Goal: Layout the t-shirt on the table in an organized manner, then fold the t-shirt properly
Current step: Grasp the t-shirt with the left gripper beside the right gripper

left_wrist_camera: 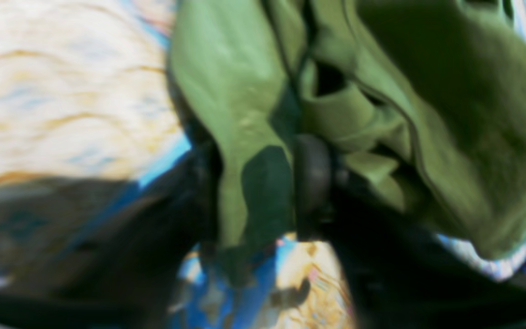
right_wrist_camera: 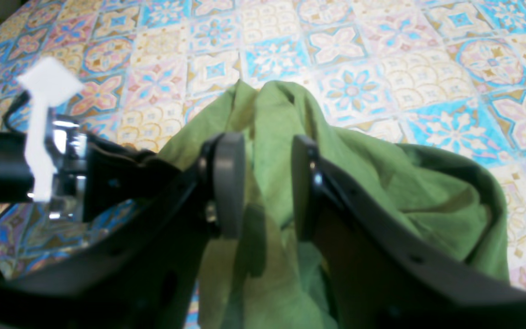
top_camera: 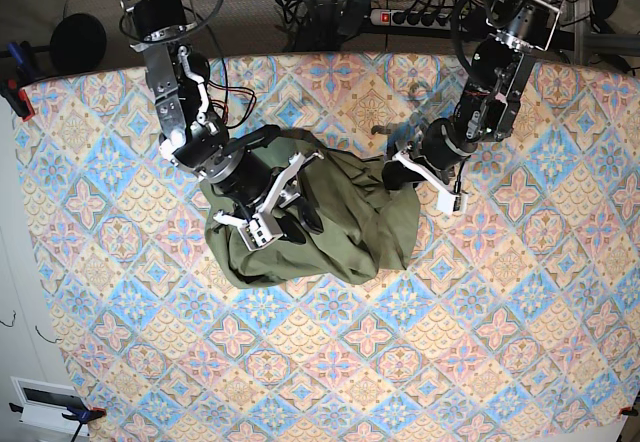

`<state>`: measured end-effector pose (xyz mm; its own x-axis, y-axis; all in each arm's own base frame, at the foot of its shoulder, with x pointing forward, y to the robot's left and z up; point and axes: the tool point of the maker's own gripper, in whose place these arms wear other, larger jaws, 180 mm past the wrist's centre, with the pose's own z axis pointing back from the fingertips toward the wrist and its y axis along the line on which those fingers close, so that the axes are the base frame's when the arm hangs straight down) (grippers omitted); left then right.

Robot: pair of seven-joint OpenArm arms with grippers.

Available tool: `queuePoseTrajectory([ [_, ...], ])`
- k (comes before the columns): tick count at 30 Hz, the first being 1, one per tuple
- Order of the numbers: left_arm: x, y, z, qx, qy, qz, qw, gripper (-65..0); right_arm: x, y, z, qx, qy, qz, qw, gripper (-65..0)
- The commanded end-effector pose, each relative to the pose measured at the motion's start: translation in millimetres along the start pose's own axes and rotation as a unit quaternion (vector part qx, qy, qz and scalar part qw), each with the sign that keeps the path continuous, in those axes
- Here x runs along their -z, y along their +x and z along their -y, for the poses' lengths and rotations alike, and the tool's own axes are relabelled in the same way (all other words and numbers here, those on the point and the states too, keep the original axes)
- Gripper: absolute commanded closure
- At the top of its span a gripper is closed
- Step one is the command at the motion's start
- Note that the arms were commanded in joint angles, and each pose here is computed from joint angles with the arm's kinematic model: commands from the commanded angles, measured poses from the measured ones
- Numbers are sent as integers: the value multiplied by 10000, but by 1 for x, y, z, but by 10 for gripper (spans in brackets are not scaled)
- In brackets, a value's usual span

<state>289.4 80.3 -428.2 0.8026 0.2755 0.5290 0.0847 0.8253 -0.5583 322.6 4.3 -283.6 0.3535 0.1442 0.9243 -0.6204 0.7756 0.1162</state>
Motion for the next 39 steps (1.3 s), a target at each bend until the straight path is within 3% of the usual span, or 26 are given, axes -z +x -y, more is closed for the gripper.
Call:
queuePoseTrajectory([
  [1,-1,-7,3,39,-77,-131,9999,-70,-2,17,-3,-37,67,294,9995,-180],
  [3,-1,-7,4,43,-93,-105,9999,0,-3,8,-8,30,104,192,9998,-180],
  [10,-8,-5,-7,149,21,-112,9998,0,-3,-6,-22,87,257,42,9996,-180],
  [14,-11,-7,-14,181,98,-150,9997,0,4,-18,-37,-565,316,-236,9976,-181],
  [17,-12,-7,-14,181,94,-152,9997,0,14,-25,-52,-1523,298,-481,9867,-181],
  [21,-13,-16,-16,145,122,-224,9996,0,26,-46,-58,-2661,173,-1029,9583,-181],
  [26,-15,-23,-19,119,151,-289,9994,0,38,-60,-55,-3350,102,-1311,9330,-181],
  [31,-16,-27,-20,96,167,-321,9993,0,41,-81,-55,-3422,199,-1580,9261,-181],
  [39,-17,-32,-21,70,180,-366,9991,0,41,-86,-62,-3439,287,-1607,9247,-206],
])
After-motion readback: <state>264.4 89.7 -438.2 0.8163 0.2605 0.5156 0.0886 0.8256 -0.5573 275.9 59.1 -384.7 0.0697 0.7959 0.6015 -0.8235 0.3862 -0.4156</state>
